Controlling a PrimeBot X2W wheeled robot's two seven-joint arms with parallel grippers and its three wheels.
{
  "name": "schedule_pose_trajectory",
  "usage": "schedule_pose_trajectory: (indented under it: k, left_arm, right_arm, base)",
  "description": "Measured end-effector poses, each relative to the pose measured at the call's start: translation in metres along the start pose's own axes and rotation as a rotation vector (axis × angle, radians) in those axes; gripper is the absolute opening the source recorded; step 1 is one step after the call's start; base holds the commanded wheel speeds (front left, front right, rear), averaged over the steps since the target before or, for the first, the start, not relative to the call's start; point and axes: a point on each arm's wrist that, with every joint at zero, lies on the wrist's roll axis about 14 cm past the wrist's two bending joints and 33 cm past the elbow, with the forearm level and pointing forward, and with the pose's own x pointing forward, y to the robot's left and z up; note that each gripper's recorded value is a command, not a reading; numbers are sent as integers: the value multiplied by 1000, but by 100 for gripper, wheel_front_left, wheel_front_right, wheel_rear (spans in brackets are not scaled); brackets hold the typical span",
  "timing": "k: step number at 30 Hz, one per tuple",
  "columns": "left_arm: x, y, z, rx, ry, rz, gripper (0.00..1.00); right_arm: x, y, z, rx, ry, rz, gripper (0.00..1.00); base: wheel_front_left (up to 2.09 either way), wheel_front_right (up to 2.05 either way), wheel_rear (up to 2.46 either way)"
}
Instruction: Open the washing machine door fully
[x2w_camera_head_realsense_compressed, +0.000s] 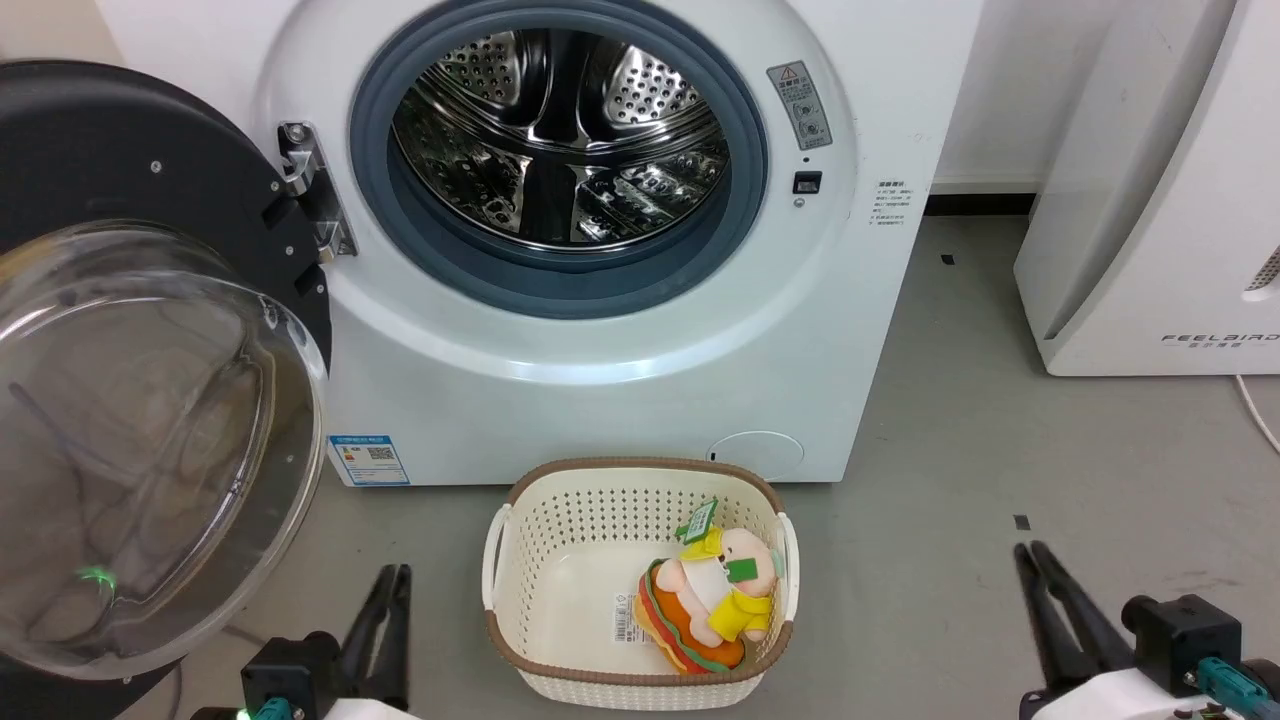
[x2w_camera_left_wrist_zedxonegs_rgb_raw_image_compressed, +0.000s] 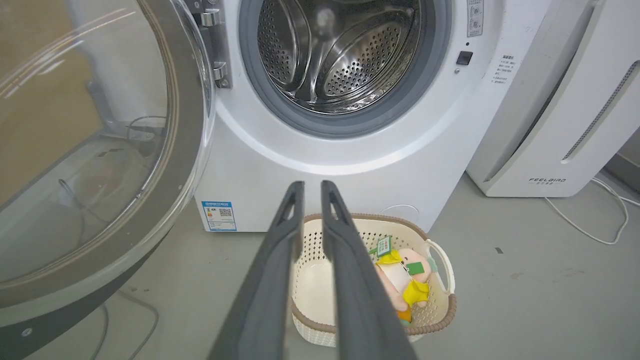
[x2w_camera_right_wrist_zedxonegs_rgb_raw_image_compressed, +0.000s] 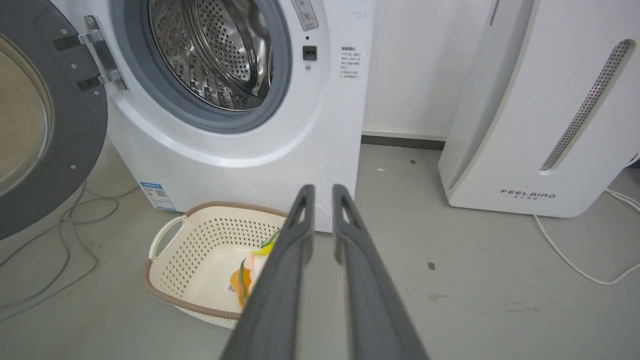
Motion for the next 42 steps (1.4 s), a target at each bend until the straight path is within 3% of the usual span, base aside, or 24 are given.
schedule_pose_trajectory:
  k: [42]
  left_arm:
    - [6,-3,8,42,6,2,0]
  right_arm:
    - [4,5,3,-14,-8,16,0]
  base:
    - [0,0,0]
